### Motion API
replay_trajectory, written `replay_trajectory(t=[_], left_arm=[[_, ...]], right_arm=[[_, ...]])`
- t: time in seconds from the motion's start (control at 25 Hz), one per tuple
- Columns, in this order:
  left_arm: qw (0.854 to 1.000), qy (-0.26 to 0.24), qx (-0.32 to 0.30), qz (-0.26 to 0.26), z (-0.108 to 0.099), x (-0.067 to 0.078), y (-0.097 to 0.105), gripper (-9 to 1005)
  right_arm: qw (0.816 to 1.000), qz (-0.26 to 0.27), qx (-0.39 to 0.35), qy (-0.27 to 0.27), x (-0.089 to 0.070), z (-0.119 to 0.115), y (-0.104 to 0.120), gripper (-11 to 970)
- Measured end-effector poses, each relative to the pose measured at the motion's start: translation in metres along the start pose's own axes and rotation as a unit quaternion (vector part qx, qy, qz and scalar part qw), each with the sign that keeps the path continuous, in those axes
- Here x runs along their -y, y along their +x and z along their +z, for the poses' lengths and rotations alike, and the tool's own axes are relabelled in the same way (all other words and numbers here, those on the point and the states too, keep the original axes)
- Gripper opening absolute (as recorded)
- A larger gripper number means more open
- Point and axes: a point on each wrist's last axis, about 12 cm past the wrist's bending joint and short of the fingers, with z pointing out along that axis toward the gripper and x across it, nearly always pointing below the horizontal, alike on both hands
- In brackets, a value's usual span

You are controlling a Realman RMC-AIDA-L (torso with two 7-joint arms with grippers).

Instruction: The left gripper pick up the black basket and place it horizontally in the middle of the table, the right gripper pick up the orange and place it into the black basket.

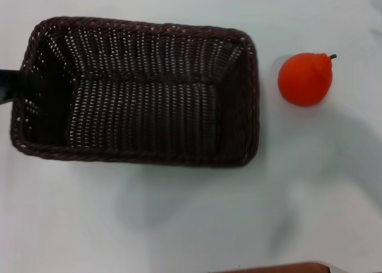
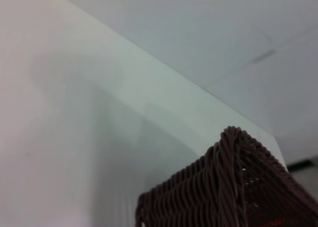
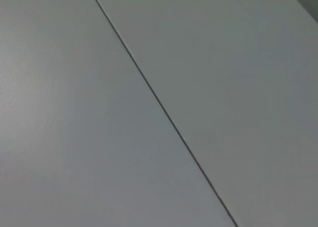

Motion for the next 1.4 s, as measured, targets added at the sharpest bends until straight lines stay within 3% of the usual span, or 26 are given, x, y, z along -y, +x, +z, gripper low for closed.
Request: replay_trajectory(t=[0.4, 1.2, 1.4], left_arm=[[0.998, 0.012, 0.034, -0.047, 0.021, -0.023, 0.016, 172], [0.998, 0.024, 0.016, -0.055, 0.024, -0.022, 0.020, 237], [0.999, 0.004, 0.028, -0.033, 0.008, -0.028, 0.009, 396]], right_arm=[[1.000, 0.003, 0.002, -0.008, -0.001, -0.001, -0.001, 778], [1.000, 0.007, 0.000, -0.010, 0.001, 0.003, -0.002, 775], [1.000, 0.009, 0.000, -0.008, 0.002, 0.004, -0.002, 775]])
